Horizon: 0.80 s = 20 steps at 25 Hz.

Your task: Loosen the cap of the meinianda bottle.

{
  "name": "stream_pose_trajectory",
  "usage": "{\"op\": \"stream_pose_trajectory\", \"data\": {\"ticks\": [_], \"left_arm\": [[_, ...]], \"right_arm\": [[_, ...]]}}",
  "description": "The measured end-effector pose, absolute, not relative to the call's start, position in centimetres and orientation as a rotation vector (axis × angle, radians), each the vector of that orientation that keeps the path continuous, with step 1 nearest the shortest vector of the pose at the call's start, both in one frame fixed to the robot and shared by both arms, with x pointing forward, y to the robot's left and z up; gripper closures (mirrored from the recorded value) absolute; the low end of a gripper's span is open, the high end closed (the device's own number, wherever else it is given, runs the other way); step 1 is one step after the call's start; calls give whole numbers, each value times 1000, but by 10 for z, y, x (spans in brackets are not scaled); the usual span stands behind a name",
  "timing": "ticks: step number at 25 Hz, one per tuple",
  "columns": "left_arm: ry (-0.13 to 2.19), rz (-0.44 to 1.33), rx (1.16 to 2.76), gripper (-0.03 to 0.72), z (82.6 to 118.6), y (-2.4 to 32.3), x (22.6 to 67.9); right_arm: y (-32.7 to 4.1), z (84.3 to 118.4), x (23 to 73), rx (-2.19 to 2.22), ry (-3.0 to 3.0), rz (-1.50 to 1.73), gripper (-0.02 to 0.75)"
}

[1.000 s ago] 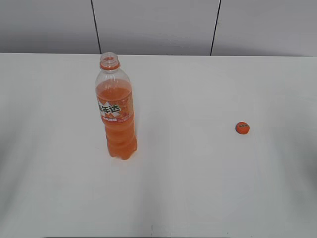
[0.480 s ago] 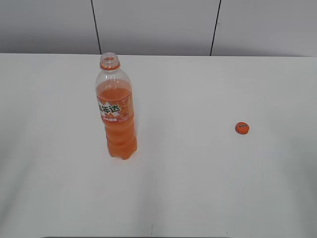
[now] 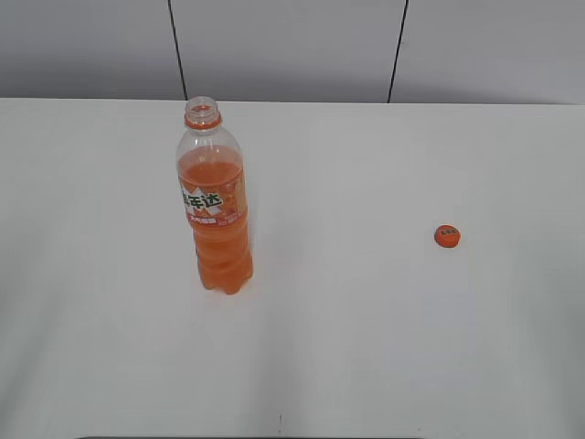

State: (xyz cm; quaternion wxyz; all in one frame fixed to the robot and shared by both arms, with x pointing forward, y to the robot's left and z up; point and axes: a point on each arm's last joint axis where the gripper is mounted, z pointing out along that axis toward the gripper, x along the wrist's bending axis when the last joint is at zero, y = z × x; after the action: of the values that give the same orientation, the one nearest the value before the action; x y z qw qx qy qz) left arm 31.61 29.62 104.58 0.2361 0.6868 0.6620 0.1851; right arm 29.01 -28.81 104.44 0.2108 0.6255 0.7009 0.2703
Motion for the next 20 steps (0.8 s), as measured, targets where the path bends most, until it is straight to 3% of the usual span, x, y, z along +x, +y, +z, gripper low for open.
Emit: {"op": "stream_pose_trajectory", "data": {"ticks": [20], "left_arm": [[1492,931,1608,169,1063,291,235]], "right_arm": [[-288,1053,243,1520,1740,958,149]]}}
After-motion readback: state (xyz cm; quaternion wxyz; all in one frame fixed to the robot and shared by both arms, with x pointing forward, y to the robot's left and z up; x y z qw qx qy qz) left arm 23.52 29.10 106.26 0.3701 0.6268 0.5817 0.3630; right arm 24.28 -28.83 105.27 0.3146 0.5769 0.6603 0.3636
